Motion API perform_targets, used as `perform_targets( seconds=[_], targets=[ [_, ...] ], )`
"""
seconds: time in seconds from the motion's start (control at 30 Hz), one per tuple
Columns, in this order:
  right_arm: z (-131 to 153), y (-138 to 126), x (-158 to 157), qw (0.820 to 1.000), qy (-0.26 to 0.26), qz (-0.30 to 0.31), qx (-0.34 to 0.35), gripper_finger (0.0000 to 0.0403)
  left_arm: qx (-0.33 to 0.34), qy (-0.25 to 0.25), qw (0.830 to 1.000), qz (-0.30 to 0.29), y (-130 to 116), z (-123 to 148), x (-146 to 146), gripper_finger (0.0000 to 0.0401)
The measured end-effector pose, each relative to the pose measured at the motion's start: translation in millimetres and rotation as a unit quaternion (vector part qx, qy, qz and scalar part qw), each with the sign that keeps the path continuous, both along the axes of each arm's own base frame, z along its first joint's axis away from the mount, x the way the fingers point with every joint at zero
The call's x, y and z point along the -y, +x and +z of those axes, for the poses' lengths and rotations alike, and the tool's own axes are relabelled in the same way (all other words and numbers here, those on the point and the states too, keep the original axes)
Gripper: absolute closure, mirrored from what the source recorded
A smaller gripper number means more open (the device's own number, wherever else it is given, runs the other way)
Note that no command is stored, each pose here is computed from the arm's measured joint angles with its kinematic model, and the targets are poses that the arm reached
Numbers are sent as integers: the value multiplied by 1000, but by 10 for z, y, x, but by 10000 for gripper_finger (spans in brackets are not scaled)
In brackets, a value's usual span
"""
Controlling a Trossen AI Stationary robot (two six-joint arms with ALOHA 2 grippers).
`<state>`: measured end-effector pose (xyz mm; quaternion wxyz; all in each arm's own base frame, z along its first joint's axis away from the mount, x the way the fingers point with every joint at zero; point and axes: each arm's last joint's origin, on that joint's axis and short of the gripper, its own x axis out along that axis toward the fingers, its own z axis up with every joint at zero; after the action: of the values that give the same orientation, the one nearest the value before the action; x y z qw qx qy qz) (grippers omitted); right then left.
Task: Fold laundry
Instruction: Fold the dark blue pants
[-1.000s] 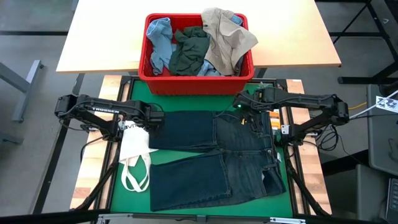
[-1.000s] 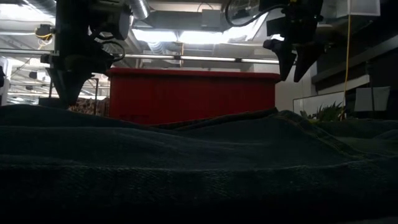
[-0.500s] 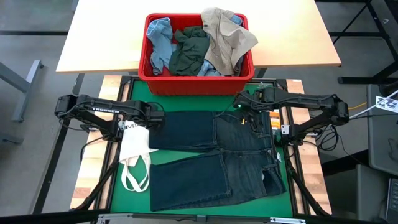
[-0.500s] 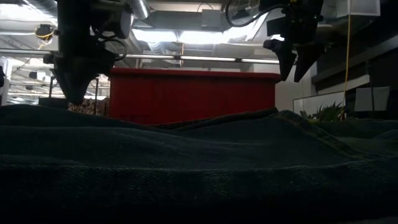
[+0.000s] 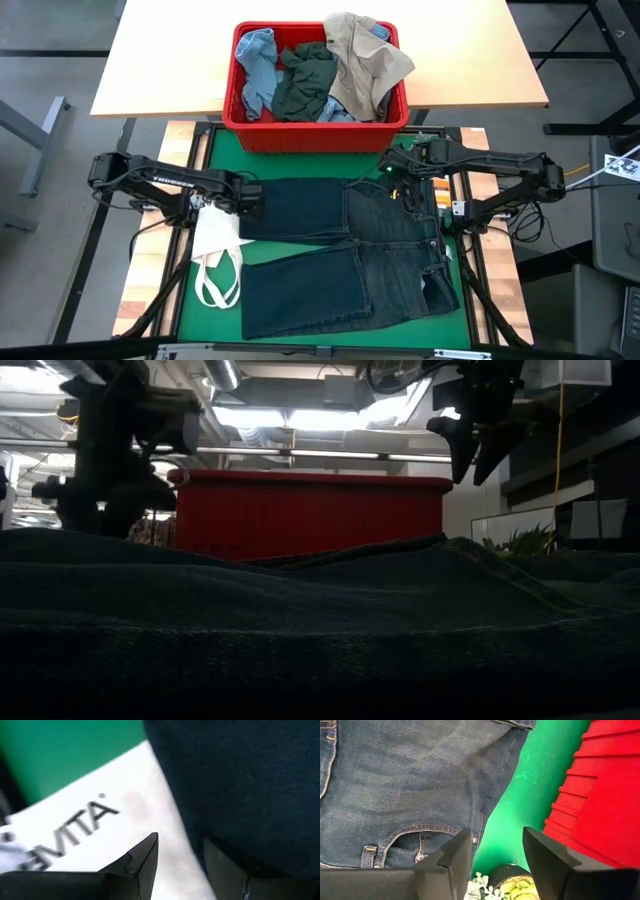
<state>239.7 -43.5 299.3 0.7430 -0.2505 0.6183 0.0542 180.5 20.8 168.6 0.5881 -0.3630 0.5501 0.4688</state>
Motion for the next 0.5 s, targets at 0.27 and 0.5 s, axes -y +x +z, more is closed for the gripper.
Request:
perform_targets(
  seconds=[0.27,0.5],
  targets=[
    [0,0,0,1000,0,-1,1,226,55,-5,998,6,27,-169,4,250],
    [0,0,0,1000,0,-1,0,226,57,-20,998,15,-9,-231,15,252]
  ],
)
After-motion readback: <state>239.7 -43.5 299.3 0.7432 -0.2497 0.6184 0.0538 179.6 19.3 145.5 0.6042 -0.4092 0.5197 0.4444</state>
